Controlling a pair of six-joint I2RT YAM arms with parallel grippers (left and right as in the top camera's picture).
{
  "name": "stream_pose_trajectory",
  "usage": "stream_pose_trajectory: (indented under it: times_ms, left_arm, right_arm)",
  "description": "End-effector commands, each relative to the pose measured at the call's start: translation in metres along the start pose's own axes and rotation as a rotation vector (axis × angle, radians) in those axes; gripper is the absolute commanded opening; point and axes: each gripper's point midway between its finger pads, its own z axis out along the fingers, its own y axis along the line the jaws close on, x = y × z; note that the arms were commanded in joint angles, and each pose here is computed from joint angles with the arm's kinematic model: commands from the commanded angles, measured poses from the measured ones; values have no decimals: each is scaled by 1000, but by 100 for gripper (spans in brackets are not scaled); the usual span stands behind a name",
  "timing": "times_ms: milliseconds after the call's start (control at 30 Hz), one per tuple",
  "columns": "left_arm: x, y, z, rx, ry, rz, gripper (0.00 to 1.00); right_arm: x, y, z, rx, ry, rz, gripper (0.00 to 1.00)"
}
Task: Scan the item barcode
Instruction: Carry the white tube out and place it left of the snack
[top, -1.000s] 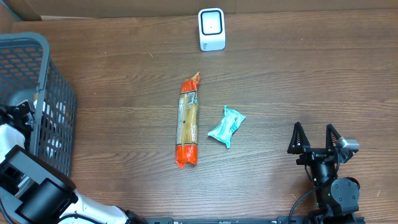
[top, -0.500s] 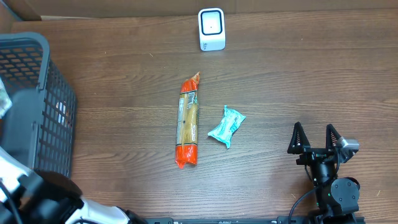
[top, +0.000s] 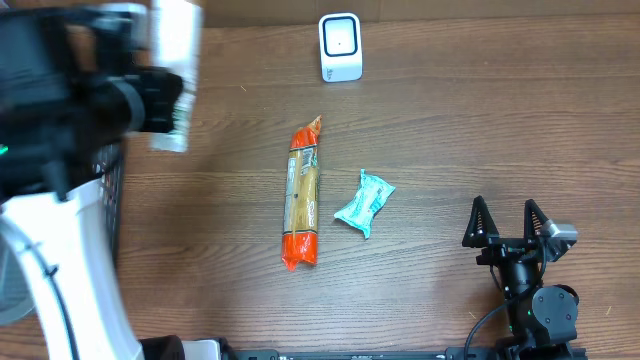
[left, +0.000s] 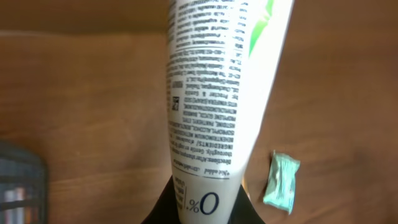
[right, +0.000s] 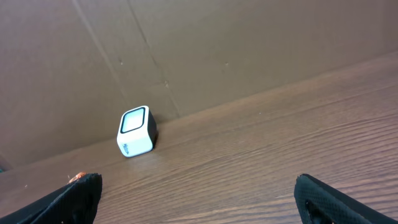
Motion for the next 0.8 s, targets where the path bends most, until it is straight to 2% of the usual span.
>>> stream_pose_trajectory:
  times_ms: [0,233,433,700,767]
  left_arm:
    - [31,0,49,-125,137,-53,4]
    - [125,-19,145,-112,362,-125,4]
    - [191,-23,215,-97,354,-132,4]
    - [243,-13,239,-157,360,-144,5]
    - [248,-9,241,-173,357,-141,11]
  right_arm:
    - [2,0,0,-4,-2,4,100]
    - [2,0,0,-4,-2,4,100]
    - [2,0,0,-4,-2,4,100]
    - [2,0,0,-4,-2,5,100]
    - [2,0,0,-4,-2,4,100]
